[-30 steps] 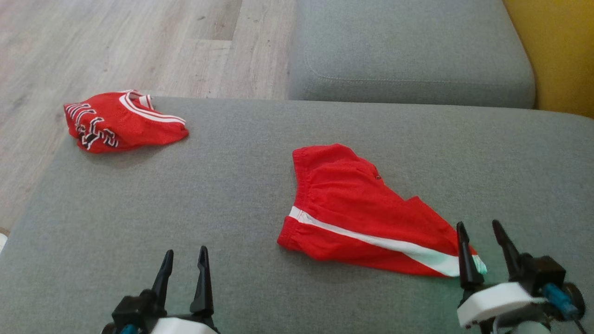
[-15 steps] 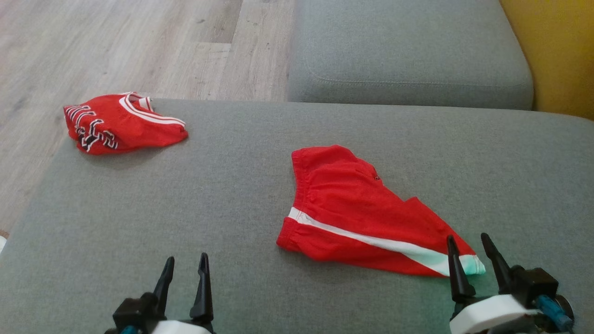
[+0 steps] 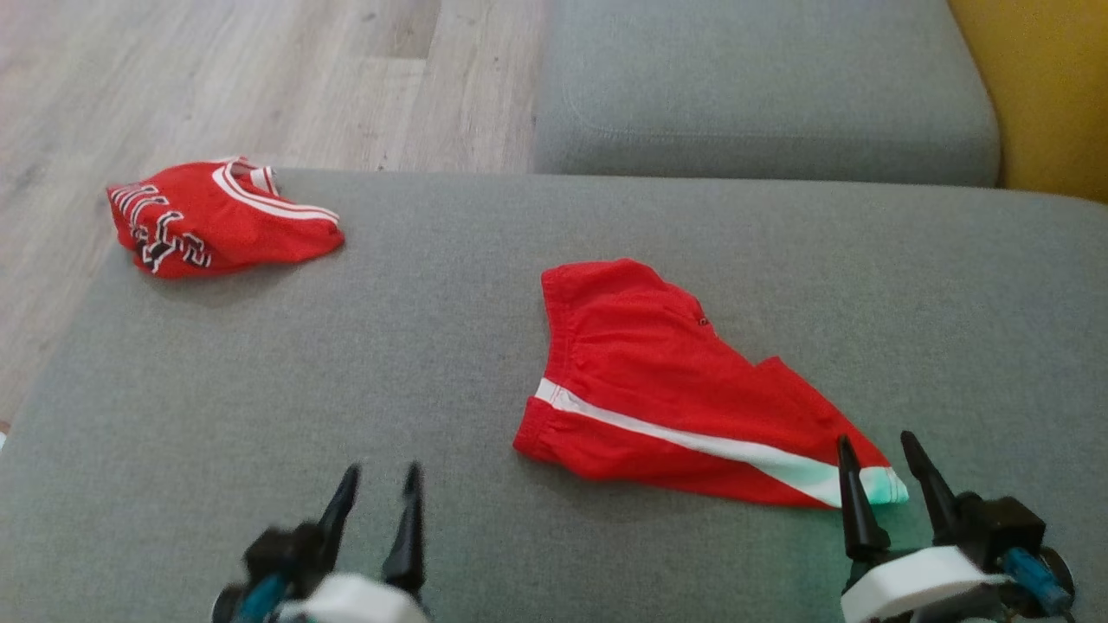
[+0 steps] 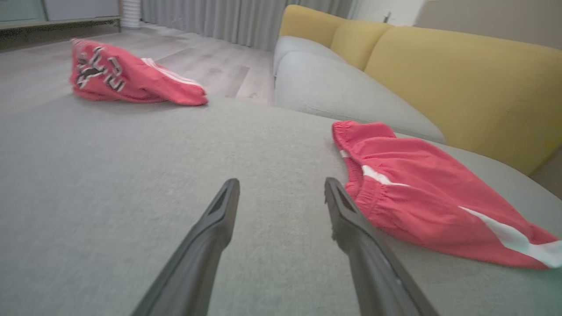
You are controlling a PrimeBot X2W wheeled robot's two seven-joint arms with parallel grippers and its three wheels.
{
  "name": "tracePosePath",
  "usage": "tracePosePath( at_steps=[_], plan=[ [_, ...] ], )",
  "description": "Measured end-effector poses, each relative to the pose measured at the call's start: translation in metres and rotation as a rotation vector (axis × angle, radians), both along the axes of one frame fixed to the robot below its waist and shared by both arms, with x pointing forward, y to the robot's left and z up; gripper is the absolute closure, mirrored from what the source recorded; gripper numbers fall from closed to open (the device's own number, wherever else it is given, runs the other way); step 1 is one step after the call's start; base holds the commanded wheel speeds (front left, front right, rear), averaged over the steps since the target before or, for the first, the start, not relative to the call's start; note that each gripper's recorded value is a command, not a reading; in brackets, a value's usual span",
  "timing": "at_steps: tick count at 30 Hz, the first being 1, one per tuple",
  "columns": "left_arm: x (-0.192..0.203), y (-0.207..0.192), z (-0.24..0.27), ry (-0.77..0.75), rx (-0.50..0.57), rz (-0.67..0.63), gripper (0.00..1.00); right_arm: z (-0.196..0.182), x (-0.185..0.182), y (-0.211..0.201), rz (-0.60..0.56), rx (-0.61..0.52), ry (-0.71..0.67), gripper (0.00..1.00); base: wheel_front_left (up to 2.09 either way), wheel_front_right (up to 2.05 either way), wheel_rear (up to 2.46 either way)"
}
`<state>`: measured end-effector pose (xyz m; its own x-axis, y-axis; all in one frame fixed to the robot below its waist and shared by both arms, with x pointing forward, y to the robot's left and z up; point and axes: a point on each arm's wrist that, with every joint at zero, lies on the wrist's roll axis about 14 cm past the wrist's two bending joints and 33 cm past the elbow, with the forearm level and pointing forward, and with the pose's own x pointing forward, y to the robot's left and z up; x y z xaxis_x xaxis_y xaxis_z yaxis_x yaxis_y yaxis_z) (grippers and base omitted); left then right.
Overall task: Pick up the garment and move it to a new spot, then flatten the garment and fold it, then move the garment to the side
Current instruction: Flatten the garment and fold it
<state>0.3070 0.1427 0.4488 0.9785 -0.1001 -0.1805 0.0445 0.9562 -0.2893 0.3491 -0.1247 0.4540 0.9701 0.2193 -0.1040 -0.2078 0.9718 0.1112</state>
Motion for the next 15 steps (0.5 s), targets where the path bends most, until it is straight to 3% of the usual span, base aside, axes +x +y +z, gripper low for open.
tracePosePath(
  at_steps=[8, 15],
  plan=[
    [0.055, -0.056, 0.029, 0.005, 0.046, -0.23, 0.0, -0.003, 0.014, -0.003, -0.003, -0.039, 0.016, 0.0, 0.0, 0.0, 0.0],
    [0.071, -0.095, -0.009, 0.218, 0.055, -0.366, 0.0, -0.007, 0.028, -0.009, -0.016, -0.062, 0.032, 0.0, 0.0, 0.0, 0.0]
  ],
)
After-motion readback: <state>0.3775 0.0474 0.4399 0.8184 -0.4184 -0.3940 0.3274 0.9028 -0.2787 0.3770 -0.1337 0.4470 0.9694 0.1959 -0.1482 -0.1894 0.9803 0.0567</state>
